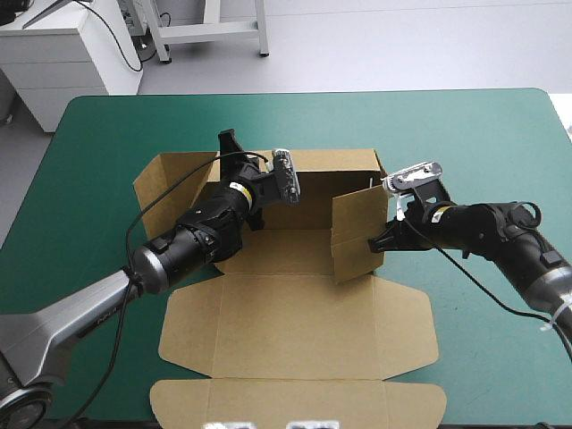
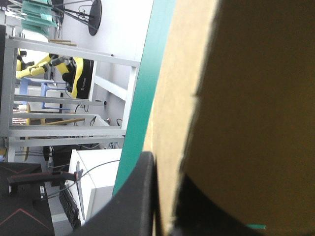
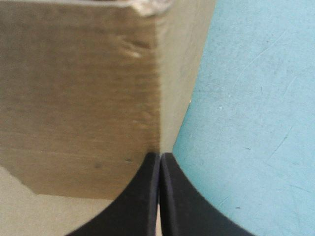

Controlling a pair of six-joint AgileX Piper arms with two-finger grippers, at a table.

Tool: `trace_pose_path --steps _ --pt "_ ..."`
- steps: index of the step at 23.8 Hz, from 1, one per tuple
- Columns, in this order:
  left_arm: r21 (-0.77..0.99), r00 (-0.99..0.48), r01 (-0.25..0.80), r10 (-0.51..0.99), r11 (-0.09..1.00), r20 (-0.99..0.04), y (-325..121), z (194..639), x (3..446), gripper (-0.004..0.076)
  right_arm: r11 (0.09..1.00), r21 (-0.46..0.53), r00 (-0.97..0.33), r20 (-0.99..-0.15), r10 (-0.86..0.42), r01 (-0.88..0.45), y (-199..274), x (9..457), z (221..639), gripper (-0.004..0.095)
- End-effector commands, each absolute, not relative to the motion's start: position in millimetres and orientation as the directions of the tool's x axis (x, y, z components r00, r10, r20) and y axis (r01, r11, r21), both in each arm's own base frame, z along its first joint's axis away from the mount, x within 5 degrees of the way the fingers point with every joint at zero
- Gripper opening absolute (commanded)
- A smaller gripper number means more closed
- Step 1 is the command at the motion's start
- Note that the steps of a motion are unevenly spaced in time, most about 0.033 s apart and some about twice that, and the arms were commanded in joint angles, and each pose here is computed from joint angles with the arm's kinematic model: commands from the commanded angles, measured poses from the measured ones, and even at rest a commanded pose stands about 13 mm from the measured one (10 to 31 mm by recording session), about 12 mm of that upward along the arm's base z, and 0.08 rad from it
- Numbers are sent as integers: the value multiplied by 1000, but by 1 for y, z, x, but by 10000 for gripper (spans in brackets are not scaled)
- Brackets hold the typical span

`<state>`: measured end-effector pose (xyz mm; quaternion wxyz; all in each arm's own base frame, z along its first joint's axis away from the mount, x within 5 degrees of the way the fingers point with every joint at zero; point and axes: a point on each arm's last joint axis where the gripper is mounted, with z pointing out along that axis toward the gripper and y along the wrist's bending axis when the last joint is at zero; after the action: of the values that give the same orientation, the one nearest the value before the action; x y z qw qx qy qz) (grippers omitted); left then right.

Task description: Fold the box

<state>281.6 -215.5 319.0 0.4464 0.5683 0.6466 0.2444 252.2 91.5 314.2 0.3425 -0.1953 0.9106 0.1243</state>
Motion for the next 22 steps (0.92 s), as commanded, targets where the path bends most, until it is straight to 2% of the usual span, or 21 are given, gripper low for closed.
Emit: trace_pose_path --steps 1,8,14,18,22 --pt "788 -24 511 922 344 -387 -211 336 275 -8 900 75 -623 -746 -236 -430 93 261 328 -18" --pt "770 -76 515 915 376 -396 -208 334 274 -8 903 41 -580 -779 -240 -428 95 273 324 -20" --pt "770 -75 515 915 376 -397 -208 334 274 -8 902 73 -587 -781 -214 -426 97 274 324 -20" --pt "773 -67 516 917 370 -394 -208 334 274 -8 878 92 -566 -795 -219 -469 101 273 326 -20" --pt "772 -64 517 916 370 -396 -208 334 274 -8 868 73 -548 -801 -243 -491 102 273 326 14"
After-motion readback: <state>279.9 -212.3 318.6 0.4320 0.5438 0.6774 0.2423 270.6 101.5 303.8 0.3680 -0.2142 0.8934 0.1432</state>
